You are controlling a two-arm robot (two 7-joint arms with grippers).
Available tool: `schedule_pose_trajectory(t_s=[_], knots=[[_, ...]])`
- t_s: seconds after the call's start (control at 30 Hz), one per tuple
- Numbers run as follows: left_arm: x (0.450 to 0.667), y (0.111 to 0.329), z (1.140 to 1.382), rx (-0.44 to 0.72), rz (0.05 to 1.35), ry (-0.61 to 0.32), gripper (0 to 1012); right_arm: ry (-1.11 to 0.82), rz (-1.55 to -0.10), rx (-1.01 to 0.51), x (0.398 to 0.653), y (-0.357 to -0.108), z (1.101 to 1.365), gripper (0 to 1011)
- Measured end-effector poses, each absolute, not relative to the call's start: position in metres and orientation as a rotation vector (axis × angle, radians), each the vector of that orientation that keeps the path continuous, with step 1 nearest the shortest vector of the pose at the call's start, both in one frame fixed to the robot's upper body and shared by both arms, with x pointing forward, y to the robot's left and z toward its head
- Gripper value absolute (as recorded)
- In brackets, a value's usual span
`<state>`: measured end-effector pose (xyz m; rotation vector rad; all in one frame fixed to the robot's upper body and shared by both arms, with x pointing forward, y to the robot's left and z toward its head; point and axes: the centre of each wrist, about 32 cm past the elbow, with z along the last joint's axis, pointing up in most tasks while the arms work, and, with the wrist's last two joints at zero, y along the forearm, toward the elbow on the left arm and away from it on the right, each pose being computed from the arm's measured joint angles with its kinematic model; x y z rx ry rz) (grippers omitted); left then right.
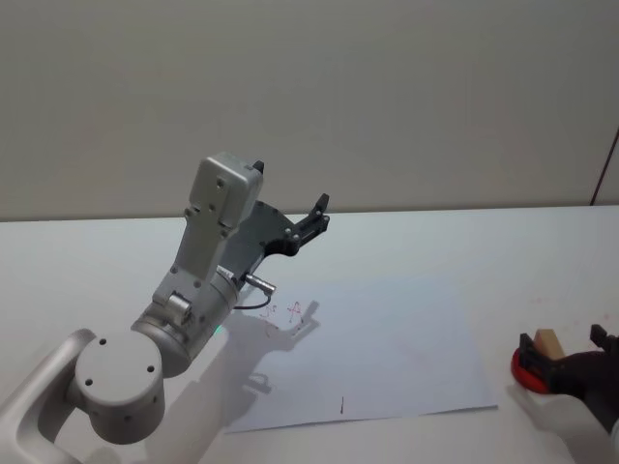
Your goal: Use the one hand to pick up the stamp and affix it onto the A4 paper.
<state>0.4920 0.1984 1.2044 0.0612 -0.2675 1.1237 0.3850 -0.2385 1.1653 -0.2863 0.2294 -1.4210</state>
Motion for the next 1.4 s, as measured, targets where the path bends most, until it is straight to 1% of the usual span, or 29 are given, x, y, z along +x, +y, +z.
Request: schedule_pose_trajectory(t_s=[0.43,0.5,0.53,0.57,0.63,0.67,0.77,0.8,0.83,0.87,0.9,0.93,0.97,1.03,1.1,1.17,1.27,1.3,1.4], knots=[[0.492,0.198,1.204,0.061,1.124,-0.268,1001,0.257,-1.407,-0.352,0.394,-0.235,1.158,995],[0.492,0.198,1.204,0.061,1.124,-0.268,1001,0.260,-1.405,-0.359,0.395,-0.235,1.157,952],[0.492,0.198,1.204,0.061,1.124,-0.268,1001,0.262,-1.404,-0.363,0.396,-0.234,1.157,911],[0.492,0.198,1.204,0.061,1.124,-0.268,1001,0.262,-1.404,-0.365,0.396,-0.234,1.157,911],[0.492,0.198,1.204,0.061,1.124,-0.268,1001,0.264,-1.403,-0.368,0.396,-0.234,1.156,865],[0.492,0.198,1.204,0.061,1.124,-0.268,1001,0.265,-1.402,-0.372,0.397,-0.234,1.156,814],[0.492,0.198,1.204,0.061,1.124,-0.268,1001,0.266,-1.400,-0.376,0.398,-0.234,1.155,761],[0.492,0.198,1.204,0.061,1.124,-0.268,1001,0.267,-1.400,-0.377,0.398,-0.234,1.155,706],[0.492,0.198,1.204,0.061,1.124,-0.268,1001,0.267,-1.400,-0.378,0.398,-0.234,1.155,686],[0.492,0.198,1.204,0.061,1.124,-0.268,1001,0.267,-1.400,-0.379,0.398,-0.234,1.155,624],[0.492,0.198,1.204,0.061,1.124,-0.268,1001,0.268,-1.399,-0.381,0.398,-0.233,1.155,606],[0.492,0.198,1.204,0.061,1.124,-0.268,1001,0.268,-1.399,-0.382,0.398,-0.233,1.155,566],[0.492,0.198,1.204,0.061,1.124,-0.268,1001,0.268,-1.399,-0.382,0.398,-0.233,1.155,566],[0.492,0.198,1.204,0.061,1.124,-0.268,1001,0.269,-1.399,-0.384,0.399,-0.233,1.155,488],[0.492,0.198,1.204,0.061,1.124,-0.268,1001,0.270,-1.398,-0.385,0.399,-0.233,1.154,444],[0.492,0.198,1.204,0.061,1.124,-0.268,1001,0.270,-1.398,-0.387,0.399,-0.233,1.154,361],[0.492,0.198,1.204,0.061,1.124,-0.268,1001,0.271,-1.397,-0.388,0.399,-0.233,1.154,283],[0.492,0.198,1.204,0.061,1.124,-0.268,1001,0.271,-1.397,-0.389,0.399,-0.233,1.154,233],[0.492,0.198,1.204,0.061,1.124,-0.268,1001,0.268,-1.394,-0.389,0.400,-0.233,1.154,217]])
